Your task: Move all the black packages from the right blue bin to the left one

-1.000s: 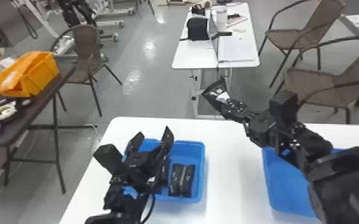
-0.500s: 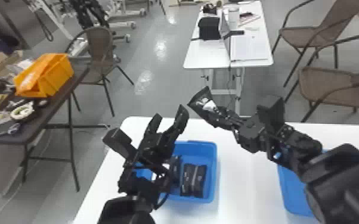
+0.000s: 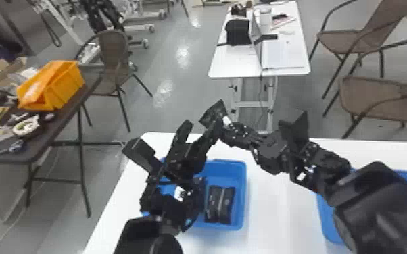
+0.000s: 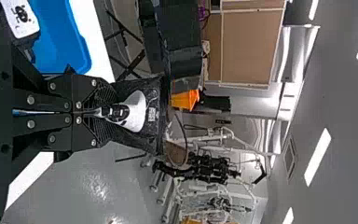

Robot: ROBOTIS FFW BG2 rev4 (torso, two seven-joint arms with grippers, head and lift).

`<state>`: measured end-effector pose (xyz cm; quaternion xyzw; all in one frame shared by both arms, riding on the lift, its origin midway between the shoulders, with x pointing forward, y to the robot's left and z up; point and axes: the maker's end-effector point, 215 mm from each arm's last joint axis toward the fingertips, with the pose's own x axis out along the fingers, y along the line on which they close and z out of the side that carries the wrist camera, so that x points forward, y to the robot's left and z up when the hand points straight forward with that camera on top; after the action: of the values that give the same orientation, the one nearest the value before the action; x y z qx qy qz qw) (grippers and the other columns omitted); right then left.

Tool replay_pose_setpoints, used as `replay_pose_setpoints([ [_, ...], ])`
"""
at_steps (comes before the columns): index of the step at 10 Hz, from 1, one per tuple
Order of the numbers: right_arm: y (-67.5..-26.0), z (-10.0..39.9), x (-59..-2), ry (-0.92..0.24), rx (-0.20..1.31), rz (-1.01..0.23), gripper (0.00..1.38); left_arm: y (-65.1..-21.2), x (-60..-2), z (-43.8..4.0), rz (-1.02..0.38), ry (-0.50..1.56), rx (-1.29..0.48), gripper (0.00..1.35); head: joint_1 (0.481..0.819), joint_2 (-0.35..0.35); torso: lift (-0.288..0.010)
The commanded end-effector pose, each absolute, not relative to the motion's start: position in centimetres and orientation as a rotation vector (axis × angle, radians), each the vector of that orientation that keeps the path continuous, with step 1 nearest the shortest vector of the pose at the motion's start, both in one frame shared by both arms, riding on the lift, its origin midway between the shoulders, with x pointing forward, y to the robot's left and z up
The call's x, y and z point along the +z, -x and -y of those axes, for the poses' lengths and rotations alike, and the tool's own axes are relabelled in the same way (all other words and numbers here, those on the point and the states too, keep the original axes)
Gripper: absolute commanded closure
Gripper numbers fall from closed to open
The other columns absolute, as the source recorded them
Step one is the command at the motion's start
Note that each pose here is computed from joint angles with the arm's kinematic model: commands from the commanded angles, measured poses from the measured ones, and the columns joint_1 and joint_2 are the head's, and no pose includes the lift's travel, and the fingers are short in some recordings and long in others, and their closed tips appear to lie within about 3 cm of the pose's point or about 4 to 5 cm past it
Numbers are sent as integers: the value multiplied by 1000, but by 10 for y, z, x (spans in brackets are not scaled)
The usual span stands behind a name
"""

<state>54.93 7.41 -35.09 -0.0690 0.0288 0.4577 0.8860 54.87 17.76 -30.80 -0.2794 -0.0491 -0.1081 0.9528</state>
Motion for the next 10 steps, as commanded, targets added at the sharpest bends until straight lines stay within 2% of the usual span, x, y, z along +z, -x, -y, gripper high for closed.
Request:
replay_pose_setpoints([
  [1, -546, -84, -349, 138, 971, -57, 1260, -550, -311, -171, 83, 577, -230, 151, 695, 247, 0],
  [3, -545, -86, -348, 137, 975, -56, 1260, -551, -318, -163, 51, 575, -246, 151, 695, 249, 0],
  [4, -545, -87, -350, 133, 977, -61, 1260, -551, -318, -161, 49, 576, -247, 197, 695, 247, 0],
  [5, -544, -88, -349, 133, 979, -60, 1260, -551, -320, -160, 40, 576, -248, 608, 695, 245, 0],
  [6, -544, -88, -349, 131, 979, -60, 1260, -552, -325, -159, 17, 573, -236, 1174, 695, 244, 0],
  [10, -544, -87, -353, 126, 978, -68, 1260, -551, -324, -167, 30, 590, -201, 1214, 695, 247, 0],
])
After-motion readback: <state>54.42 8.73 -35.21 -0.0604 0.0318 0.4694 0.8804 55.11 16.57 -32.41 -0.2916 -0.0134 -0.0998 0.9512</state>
